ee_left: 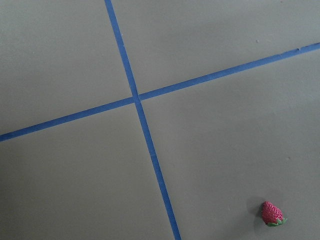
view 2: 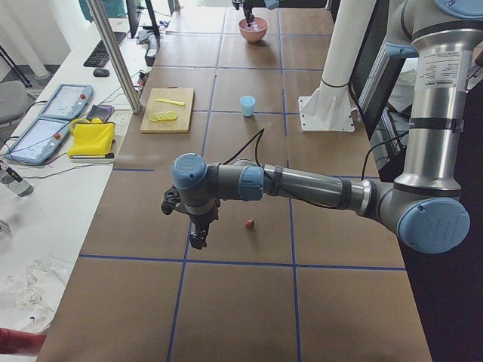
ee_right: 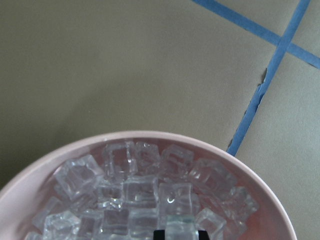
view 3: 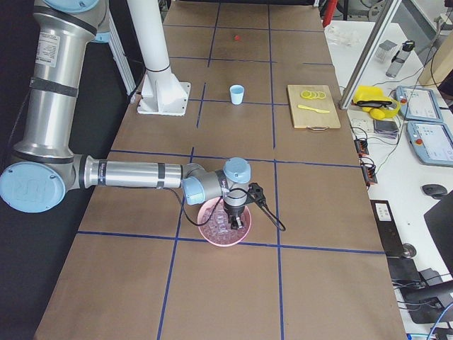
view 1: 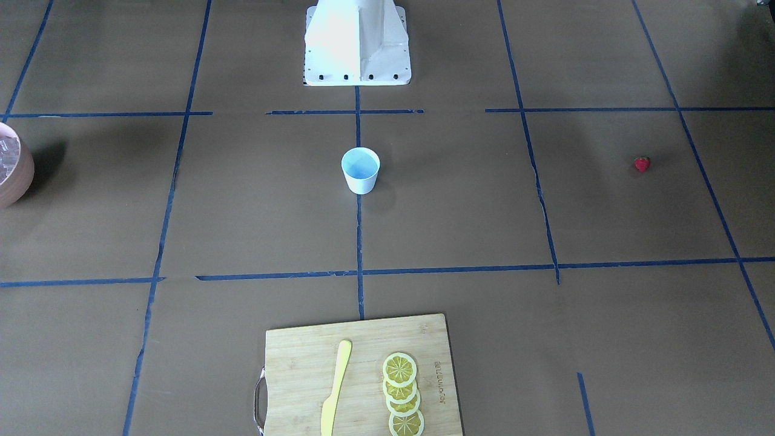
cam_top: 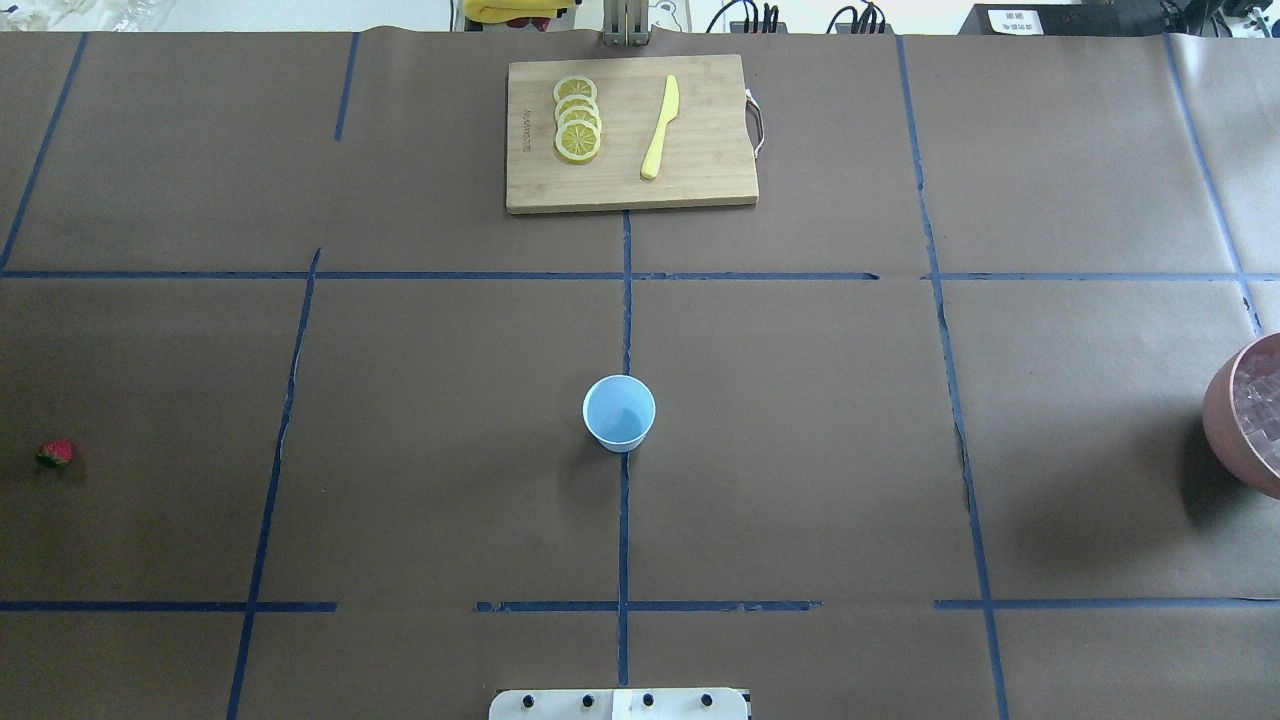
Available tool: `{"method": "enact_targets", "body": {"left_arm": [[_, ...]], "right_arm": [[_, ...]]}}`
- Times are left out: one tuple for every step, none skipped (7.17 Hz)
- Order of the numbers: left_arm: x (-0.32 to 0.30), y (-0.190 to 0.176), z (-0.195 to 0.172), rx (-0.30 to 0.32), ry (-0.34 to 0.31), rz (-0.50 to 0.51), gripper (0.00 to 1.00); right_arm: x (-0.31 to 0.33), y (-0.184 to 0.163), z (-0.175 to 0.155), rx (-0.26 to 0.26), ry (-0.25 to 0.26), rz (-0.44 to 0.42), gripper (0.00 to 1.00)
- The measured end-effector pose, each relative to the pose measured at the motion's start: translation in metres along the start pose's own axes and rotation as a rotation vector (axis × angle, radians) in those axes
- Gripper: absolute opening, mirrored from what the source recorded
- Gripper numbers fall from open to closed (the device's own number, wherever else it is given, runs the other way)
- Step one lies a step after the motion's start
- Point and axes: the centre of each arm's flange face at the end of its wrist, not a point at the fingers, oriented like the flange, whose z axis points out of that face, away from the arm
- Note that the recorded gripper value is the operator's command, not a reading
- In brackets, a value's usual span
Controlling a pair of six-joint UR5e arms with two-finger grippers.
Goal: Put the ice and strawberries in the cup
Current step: 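Lower the right gripper into the pink bowl and grasp an ice cube, then carry the ice cube with the right gripper over the light-blue cup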
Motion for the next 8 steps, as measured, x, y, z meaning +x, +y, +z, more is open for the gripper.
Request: {"method": "enact_targets", "body": {"left_arm": [[0.0,0.0,0.0,0.0,0.001,0.0,1.0],[0.0,0.0,0.0,0.0,0.001,0.0,1.0],[0.0,0.0,0.0,0.0,0.001,0.001,1.0],[0.0,0.0,0.0,0.001,0.001,0.001,1.0],[0.001,0.0,-0.001,0.001,0.001,0.002,1.0],[0.001,0.0,-0.001,0.002,0.001,0.002,1.0],[0.001,0.0,-0.001,0.002,0.001,0.002,1.0],[0.001,0.0,-0.001,0.002,0.001,0.002,1.0]], "right_arm": [[-0.001,-0.004,-0.01,0.022,0.0,0.002,0.03],[-0.002,-0.01,-0.026,0.053,0.002,0.008,0.04],[-0.006,-0.019,-0.043,0.092,0.006,0.021,0.04],[-0.012,-0.035,-0.059,0.133,0.004,0.062,0.02],[-0.022,-0.056,-0.074,0.173,-0.006,0.112,0.01],[-0.037,-0.083,-0.088,0.206,-0.033,0.137,0.01],[-0.059,-0.109,-0.1,0.231,-0.068,0.126,0.01],[-0.09,-0.137,-0.108,0.251,-0.097,0.08,0.0]]}}
